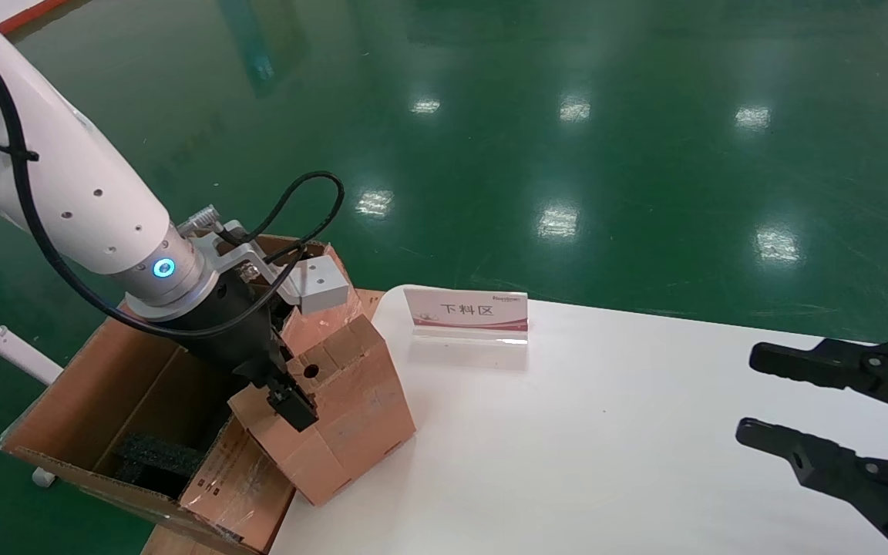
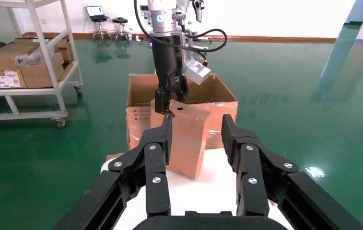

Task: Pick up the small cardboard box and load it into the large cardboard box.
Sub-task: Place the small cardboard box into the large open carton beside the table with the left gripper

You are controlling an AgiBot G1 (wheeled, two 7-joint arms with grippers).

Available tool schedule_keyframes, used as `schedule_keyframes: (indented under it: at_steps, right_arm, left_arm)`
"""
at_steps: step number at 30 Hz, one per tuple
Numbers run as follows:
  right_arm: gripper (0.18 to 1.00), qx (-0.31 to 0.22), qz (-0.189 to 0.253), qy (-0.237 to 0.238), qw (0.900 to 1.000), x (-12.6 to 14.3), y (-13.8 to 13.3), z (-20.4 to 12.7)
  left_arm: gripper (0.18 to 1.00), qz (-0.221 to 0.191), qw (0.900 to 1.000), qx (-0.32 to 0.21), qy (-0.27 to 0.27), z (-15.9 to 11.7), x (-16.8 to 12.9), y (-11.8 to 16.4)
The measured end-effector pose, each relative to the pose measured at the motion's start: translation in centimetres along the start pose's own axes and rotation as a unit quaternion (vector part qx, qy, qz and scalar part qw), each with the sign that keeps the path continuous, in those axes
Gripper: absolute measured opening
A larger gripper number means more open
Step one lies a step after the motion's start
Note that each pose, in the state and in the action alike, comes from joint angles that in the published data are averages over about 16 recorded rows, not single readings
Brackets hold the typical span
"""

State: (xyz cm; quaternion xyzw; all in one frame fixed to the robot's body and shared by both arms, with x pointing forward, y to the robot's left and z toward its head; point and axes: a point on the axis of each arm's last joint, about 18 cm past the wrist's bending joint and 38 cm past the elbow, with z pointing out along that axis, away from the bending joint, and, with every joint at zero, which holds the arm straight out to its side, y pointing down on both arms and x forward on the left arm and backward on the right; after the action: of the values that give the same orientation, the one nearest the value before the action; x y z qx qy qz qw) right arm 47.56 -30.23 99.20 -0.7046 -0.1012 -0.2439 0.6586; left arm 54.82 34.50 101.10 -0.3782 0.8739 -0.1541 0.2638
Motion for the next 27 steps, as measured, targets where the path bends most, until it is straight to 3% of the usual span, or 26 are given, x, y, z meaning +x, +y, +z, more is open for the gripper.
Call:
schedule_keyframes:
  at_steps: [6,16,22,27]
  right_arm:
    - [0.488,0.0,0.0,0.0,1.0,0.0,0.0,0.0]
    - [0.613,0.0,0.0,0.0,1.0,0.0,0.0,0.0]
    - [0.73,0.0,0.0,0.0,1.0,0.0,0.0,0.0]
    - [0.829,0.0,0.0,0.0,1.0,0.0,0.0,0.0]
  left_arm:
    - [0.302,-0.01,0.9987,0.049,0.007,-3.6,-0.8,-1.4]
    - [0.272,-0.03,0.9852,0.167,-0.021,-13.3,-4.4,-3.3]
    - [0.267,-0.04,0.9746,0.209,-0.07,-18.5,-7.7,-2.6]
    - [0.266,-0.043,0.9718,0.204,-0.111,-20.8,-10.3,-0.7]
